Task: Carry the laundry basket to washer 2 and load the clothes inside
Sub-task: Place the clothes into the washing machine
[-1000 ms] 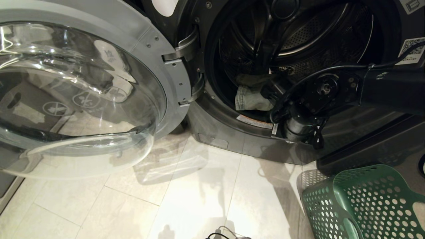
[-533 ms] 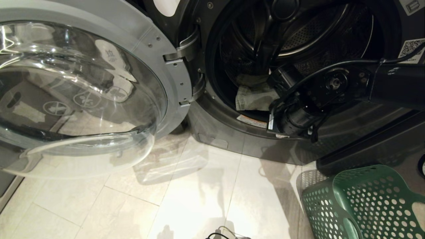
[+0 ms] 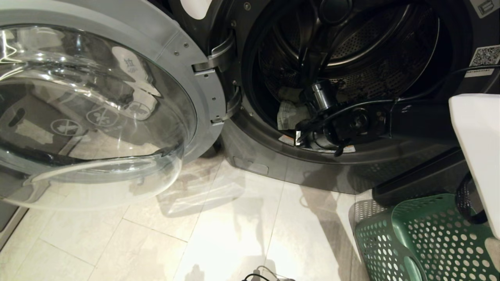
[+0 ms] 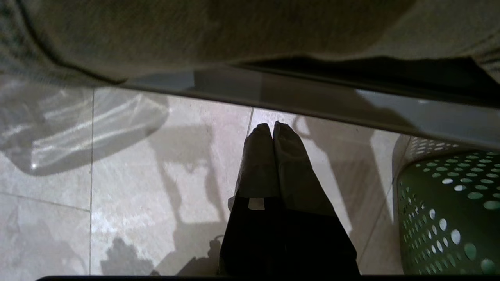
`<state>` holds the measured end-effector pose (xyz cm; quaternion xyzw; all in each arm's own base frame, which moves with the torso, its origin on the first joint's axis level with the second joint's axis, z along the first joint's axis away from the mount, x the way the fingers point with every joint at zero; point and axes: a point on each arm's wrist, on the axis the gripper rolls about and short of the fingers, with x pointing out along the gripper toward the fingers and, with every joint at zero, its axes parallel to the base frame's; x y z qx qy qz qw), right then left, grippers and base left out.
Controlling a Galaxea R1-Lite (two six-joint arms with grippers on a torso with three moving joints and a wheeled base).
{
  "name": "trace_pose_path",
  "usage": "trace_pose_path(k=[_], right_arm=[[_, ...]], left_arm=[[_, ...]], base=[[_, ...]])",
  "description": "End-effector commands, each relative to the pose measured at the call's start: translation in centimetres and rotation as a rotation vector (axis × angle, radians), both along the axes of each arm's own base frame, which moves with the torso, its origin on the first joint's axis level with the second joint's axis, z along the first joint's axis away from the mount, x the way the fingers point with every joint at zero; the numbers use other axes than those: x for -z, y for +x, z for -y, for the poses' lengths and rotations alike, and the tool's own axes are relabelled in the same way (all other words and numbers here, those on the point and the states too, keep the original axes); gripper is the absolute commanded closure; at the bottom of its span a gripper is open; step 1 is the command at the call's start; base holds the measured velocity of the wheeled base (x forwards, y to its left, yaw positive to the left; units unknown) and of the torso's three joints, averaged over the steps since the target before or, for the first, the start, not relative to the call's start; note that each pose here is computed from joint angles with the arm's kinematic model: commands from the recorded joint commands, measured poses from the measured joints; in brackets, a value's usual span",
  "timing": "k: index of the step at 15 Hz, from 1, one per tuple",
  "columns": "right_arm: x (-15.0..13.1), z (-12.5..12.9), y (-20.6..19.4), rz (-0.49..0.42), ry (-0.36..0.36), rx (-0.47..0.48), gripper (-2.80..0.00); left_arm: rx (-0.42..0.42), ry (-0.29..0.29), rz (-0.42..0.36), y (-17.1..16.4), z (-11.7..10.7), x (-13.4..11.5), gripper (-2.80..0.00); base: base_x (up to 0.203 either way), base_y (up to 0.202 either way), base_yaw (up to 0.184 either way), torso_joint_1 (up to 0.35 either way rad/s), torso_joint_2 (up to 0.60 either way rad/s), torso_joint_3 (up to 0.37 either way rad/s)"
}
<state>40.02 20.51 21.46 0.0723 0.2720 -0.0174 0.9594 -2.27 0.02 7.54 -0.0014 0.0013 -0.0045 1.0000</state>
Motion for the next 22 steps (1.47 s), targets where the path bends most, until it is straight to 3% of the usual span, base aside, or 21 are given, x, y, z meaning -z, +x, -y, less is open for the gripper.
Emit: trace_pose_path(k=[1,5,8,11,14,16,22], right_arm=[[1.0,-0.2,0.9,0.020,0.006,0.013,0.00],[0.7,-0.2,1.5,0.103,-0.002,0.085,0.00],[0.1,-0.5,2.3,0.218,0.011,0.144,0.00],[-1.3,-0.8,3.2,0.417,0.090,0.234,0.00],[-2.4,-1.2,3.9,0.645,0.143,0.393,0.00],[-2.4,-1.3,4.1,0.703,0.146,0.482,0.00],[-3.4,-1.3,3.9,0.854,0.210,0.538,0.00]], left_arm=[[0.000,0.000,-0.001,0.0,0.0,0.0,0.00],[-0.001,0.000,-0.001,0.0,0.0,0.0,0.00],[0.000,0.000,-0.001,0.0,0.0,0.0,0.00],[-0.001,0.000,0.000,0.0,0.0,0.0,0.00],[-0.001,0.000,-0.002,0.0,0.0,0.0,0.00],[-0.001,0.000,-0.001,0.0,0.0,0.0,0.00],[0.000,0.000,-0.002,0.0,0.0,0.0,0.00]], base=[[0.000,0.000,0.000,0.000,0.00,0.000],[0.000,0.000,0.000,0.000,0.00,0.000],[0.000,0.000,0.000,0.000,0.00,0.000],[0.000,0.000,0.000,0.000,0.00,0.000],[0.000,0.000,0.000,0.000,0.00,0.000],[0.000,0.000,0.000,0.000,0.00,0.000],[0.000,0.000,0.000,0.000,0.00,0.000]])
